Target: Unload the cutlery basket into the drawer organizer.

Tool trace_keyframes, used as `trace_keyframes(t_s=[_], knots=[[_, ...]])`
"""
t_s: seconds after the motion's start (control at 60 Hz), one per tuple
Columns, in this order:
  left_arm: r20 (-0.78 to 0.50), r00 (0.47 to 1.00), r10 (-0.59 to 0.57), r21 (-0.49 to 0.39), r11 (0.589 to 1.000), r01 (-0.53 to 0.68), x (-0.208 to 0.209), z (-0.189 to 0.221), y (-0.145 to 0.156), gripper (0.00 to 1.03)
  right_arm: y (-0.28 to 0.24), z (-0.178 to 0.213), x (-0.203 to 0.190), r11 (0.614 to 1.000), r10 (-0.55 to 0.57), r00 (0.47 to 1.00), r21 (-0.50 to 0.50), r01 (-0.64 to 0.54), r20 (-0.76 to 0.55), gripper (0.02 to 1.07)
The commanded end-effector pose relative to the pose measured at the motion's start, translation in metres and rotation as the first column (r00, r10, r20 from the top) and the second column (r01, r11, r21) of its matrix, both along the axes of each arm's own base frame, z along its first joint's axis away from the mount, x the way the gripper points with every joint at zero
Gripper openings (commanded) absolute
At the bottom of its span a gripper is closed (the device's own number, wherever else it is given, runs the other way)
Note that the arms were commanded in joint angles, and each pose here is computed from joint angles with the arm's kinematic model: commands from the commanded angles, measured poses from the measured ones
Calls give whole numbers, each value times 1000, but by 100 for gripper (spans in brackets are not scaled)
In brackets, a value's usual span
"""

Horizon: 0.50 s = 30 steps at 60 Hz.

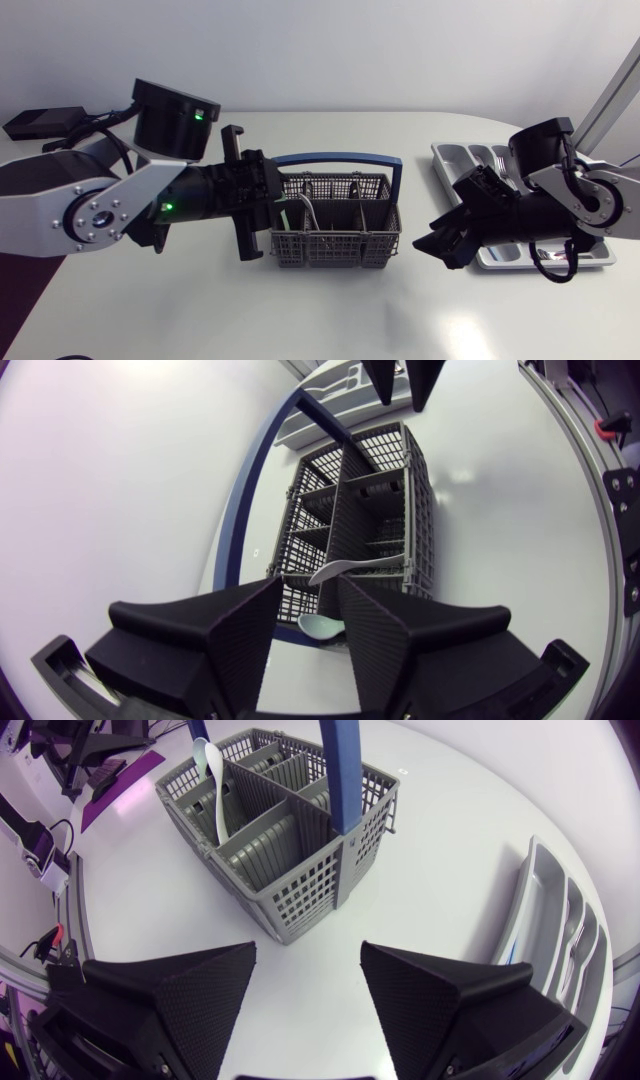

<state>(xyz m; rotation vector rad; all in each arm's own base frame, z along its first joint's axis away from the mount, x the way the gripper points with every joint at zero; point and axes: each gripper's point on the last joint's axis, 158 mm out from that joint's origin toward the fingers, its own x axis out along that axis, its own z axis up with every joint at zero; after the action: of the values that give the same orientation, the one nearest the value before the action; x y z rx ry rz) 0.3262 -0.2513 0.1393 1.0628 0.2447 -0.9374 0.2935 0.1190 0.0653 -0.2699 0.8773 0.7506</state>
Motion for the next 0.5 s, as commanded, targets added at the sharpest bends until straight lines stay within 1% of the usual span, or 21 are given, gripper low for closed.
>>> trace_keyframes(t_s=[0.0, 0.033, 0.083, 0.133, 0.183, 0.3, 0.333, 0.483], knots=[[19, 998, -54, 100, 994, 52, -5, -20, -1, 47, -3, -6, -8, 1000, 24, 1000, -8, -24, 5, 84], [32, 997, -69, 120, 991, 64, -7, -20, -3, 47, -4, -7, -9, 1000, 26, 1000, -9, -26, 6, 84], [44, 995, -85, 140, 987, 78, -8, -20, -5, 47, -5, -8, -11, 1000, 28, 1000, -12, -28, 6, 87], [66, 992, -105, 180, 979, 92, -8, -22, -8, 47, -5, -9, -13, 999, 35, 999, -10, -35, 8, 87], [74, 991, -113, 200, 975, 97, -5, -23, -10, 48, -5, -9, -14, 999, 40, 999, -11, -40, 8, 88], [93, 986, -138, 268, 957, 109, -1, -30, -14, 48, -5, -8, -14, 999, 46, 999, -10, -46, 16, 88], [94, 985, -147, 282, 953, 115, 1, -32, -16, 49, -4, -8, -14, 999, 48, 999, -7, -48, 16, 88], [107, 981, -163, 350, 930, 116, 14, -41, -21, 49, -3, -9, -15, 998, 56, 998, -4, -56, 16, 88]])
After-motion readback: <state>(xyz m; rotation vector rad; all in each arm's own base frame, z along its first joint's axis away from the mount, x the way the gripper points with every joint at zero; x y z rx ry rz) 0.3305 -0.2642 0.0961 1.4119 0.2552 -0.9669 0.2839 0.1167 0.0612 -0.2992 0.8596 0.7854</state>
